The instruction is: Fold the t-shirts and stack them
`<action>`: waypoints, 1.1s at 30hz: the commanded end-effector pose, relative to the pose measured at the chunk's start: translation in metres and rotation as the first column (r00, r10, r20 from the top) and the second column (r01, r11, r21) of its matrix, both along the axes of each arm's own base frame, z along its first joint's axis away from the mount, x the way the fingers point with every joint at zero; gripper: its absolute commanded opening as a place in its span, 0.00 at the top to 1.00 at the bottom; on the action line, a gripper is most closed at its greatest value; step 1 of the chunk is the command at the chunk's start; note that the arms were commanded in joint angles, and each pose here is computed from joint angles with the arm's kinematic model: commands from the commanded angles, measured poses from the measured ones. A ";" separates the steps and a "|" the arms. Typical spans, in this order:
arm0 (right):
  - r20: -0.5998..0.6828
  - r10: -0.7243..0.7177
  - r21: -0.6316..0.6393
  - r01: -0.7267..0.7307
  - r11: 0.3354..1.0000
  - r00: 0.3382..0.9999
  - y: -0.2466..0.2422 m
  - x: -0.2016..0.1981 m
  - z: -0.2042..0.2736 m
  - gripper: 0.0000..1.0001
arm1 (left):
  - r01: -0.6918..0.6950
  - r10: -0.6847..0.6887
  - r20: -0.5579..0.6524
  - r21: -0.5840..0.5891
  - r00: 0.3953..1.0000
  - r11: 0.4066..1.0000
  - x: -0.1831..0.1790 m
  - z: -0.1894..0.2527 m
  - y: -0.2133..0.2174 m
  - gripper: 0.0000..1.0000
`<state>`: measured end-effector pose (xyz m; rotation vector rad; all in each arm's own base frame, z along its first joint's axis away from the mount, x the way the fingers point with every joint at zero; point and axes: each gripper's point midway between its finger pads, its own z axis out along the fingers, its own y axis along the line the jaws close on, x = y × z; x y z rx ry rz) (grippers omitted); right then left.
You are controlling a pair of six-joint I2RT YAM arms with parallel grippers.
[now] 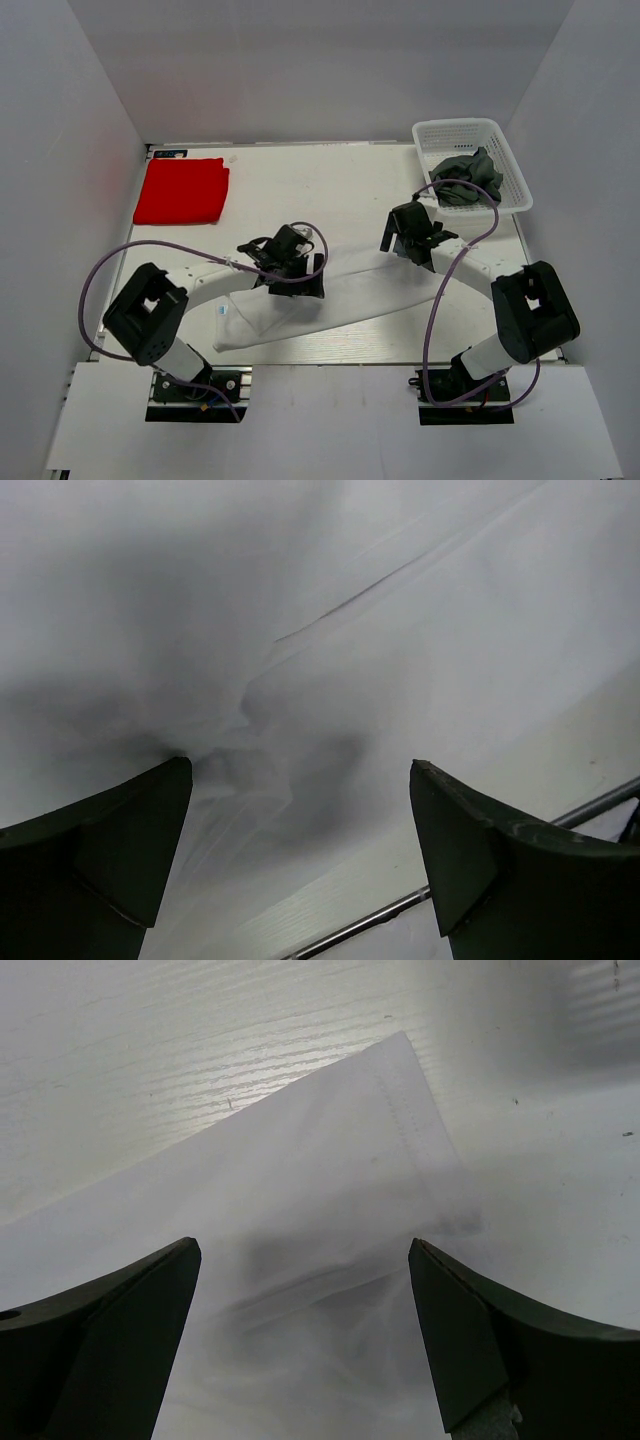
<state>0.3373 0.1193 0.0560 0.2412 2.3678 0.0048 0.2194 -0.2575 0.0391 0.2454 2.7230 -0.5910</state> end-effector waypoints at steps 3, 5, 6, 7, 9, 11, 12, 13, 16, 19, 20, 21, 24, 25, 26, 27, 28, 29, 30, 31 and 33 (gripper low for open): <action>0.115 0.025 0.053 -0.031 0.998 0.993 0.012 0.022 0.035 0.10 | -0.219 0.195 0.199 0.104 0.960 0.970 0.028 0.052 0.041 0.00; 0.107 0.036 0.053 -0.041 0.998 0.994 0.016 0.026 0.032 0.10 | -0.351 0.319 0.229 0.113 0.920 0.930 0.032 0.060 0.065 0.00; 0.097 0.034 0.045 -0.038 0.998 0.995 0.015 0.026 0.029 0.10 | -0.390 0.355 0.238 0.120 0.904 0.913 0.032 0.062 0.072 0.00; 0.094 0.027 0.043 -0.031 0.999 0.995 0.016 0.027 0.026 0.10 | -0.454 0.417 0.238 0.125 0.877 0.882 0.028 0.065 0.082 0.00; 0.099 0.026 0.051 -0.031 0.998 0.995 0.018 0.031 0.024 0.10 | -0.526 0.480 0.264 0.140 0.837 0.839 0.031 0.063 0.096 0.00; 0.092 0.034 0.051 -0.039 0.998 0.995 0.022 0.035 0.018 0.10 | -0.586 0.539 0.254 0.175 0.803 0.791 0.025 0.052 0.112 0.00; 0.084 0.037 0.054 -0.041 0.998 0.996 0.022 0.035 0.016 0.10 | -0.603 0.558 0.250 0.168 0.791 0.780 0.027 0.052 0.114 0.00; 0.060 0.049 0.063 -0.053 0.997 0.997 0.027 0.034 0.010 0.10 | -0.625 0.585 0.229 0.186 0.778 0.759 0.021 0.045 0.117 0.00; 0.032 0.059 0.094 -0.062 0.994 0.998 0.031 0.026 -0.002 0.10 | -0.647 0.622 0.179 0.207 0.763 0.734 0.016 0.030 0.125 0.00; 0.037 0.038 0.116 -0.042 0.992 0.999 0.029 0.019 -0.006 0.10 | -0.681 0.667 0.144 0.208 0.731 0.702 0.016 0.014 0.131 0.00; 0.067 0.032 0.134 -0.041 0.990 0.997 0.030 0.023 -0.001 0.10 | -0.689 0.674 0.141 0.181 0.725 0.702 0.022 0.016 0.128 0.00; 0.060 0.030 0.138 -0.039 0.990 0.998 0.028 0.018 -0.004 0.10 | -0.700 0.687 0.137 0.199 0.713 0.686 0.023 0.008 0.134 0.00; 0.043 0.027 0.138 -0.033 0.990 0.999 0.026 0.012 -0.010 0.10 | -0.698 0.700 0.083 0.220 0.709 0.681 0.029 -0.013 0.134 0.00; 0.035 0.030 0.139 -0.035 0.990 0.999 0.027 0.009 -0.012 0.10 | -0.684 0.693 0.057 0.239 0.718 0.689 0.028 -0.022 0.133 0.00; 0.017 0.030 0.143 -0.032 0.989 0.999 0.026 0.005 -0.017 0.10 | -0.670 0.683 0.043 0.249 0.729 0.699 0.033 -0.026 0.131 0.00; 0.010 0.033 0.139 -0.034 0.990 0.999 0.025 0.002 -0.018 0.10 | -0.648 0.675 0.004 0.283 0.738 0.707 0.037 -0.037 0.126 0.00; -0.006 0.016 0.141 -0.015 0.990 1.000 0.023 -0.005 -0.024 0.10 | -0.651 0.683 -0.007 0.295 0.731 0.700 0.044 -0.041 0.128 0.00; -0.039 0.005 0.127 0.000 0.992 0.999 0.017 -0.016 -0.028 0.10 | -0.655 0.682 0.002 0.280 0.731 0.702 0.064 -0.034 0.123 0.00; -0.033 -0.006 0.134 0.010 0.991 0.999 0.017 -0.020 -0.024 0.10 | -0.631 0.671 -0.012 0.325 0.742 0.704 0.068 -0.046 0.121 0.00; -0.081 -0.007 0.156 0.020 0.988 0.997 0.016 -0.039 -0.039 0.10 | -0.634 0.673 -0.002 0.331 0.740 0.699 0.081 -0.046 0.122 0.00; -0.065 0.020 0.201 -0.007 0.980 0.998 0.024 -0.049 -0.033 0.10 | -0.619 0.636 0.039 0.282 0.771 0.733 0.129 -0.027 0.105 0.00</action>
